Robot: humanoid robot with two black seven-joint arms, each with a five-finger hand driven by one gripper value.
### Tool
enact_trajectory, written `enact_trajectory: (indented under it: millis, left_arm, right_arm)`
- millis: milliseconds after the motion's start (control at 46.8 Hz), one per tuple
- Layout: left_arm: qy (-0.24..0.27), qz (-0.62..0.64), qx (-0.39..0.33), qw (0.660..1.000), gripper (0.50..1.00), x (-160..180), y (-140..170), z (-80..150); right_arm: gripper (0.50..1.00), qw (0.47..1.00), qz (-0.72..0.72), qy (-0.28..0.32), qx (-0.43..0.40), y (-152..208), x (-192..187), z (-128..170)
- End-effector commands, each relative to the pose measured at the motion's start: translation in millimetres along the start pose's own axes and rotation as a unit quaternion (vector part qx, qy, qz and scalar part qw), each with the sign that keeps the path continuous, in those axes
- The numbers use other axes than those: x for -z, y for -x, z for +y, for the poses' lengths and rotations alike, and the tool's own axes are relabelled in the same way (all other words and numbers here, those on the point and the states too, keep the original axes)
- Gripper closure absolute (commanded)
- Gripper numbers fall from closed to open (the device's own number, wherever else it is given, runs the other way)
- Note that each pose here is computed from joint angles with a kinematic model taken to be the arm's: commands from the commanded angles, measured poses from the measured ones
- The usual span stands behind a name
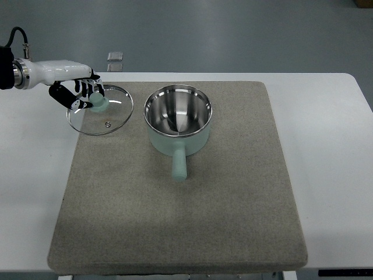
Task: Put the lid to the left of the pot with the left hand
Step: 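Lift the glass lid off the pot and carry it beside the pot, then set the lid down on the mat and release the knob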
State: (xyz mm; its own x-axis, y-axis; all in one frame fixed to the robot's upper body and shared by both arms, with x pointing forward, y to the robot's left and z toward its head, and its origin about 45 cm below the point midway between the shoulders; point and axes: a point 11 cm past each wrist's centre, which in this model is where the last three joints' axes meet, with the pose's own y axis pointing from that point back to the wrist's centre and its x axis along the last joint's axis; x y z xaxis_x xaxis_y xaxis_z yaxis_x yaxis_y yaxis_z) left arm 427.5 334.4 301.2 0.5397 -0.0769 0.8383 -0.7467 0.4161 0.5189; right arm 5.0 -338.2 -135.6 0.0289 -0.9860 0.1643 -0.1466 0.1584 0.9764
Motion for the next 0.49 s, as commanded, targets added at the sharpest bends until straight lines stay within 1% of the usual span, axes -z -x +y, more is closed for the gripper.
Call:
enact_trajectory:
  millis: [0, 149, 171, 214, 256, 299, 342, 363, 448, 470]
  left_arm:
    - [-0.001, 0.002, 0.003, 1.000, 1.000, 1, 8, -3]
    - [0.000, 0.004, 0.005, 1.000, 1.000, 1, 12, -6]
    - [0.000, 0.004, 0.005, 1.000, 0.995, 1, 14, -6]
    - [0.002, 0.006, 0.002, 1.000, 0.967, -1, 16, -9]
    - [0.002, 0.009, 0.000, 1.000, 0.898, 0, 19, -12]
    - [0.001, 0.011, -0.004, 1.000, 0.806, 0, 22, -15]
    - [0.002, 0.013, -0.008, 1.000, 0.750, 0, 25, -17]
    - [0.001, 0.013, -0.008, 1.000, 0.739, 0, 26, -18]
    - [-0.001, 0.014, -0.010, 1.000, 0.722, 2, 26, -17]
    - [0.000, 0.015, -0.010, 1.000, 0.686, 1, 26, -17]
  right_arm:
    - [0.576, 1.000, 0.000, 0.000, 0.000, 0, 0, 0]
    - [0.576, 1.000, 0.000, 0.000, 0.000, 0, 0, 0]
    - [0.576, 1.000, 0.000, 0.000, 0.000, 0, 0, 0]
    - [0.576, 1.000, 0.000, 0.000, 0.001, 0, 0, 0]
    - [0.576, 1.000, 0.000, 0.000, 0.000, 0, 0, 0]
    - [0.576, 1.000, 0.000, 0.000, 0.000, 0, 0, 0]
    - [0.576, 1.000, 0.000, 0.000, 0.000, 0, 0, 0]
    - [0.576, 1.000, 0.000, 0.000, 0.000, 0, 0, 0]
    - [0.576, 1.000, 0.000, 0.000, 0.000, 0, 0, 0]
    - [0.576, 1.000, 0.000, 0.000, 0.000, 0, 0, 0]
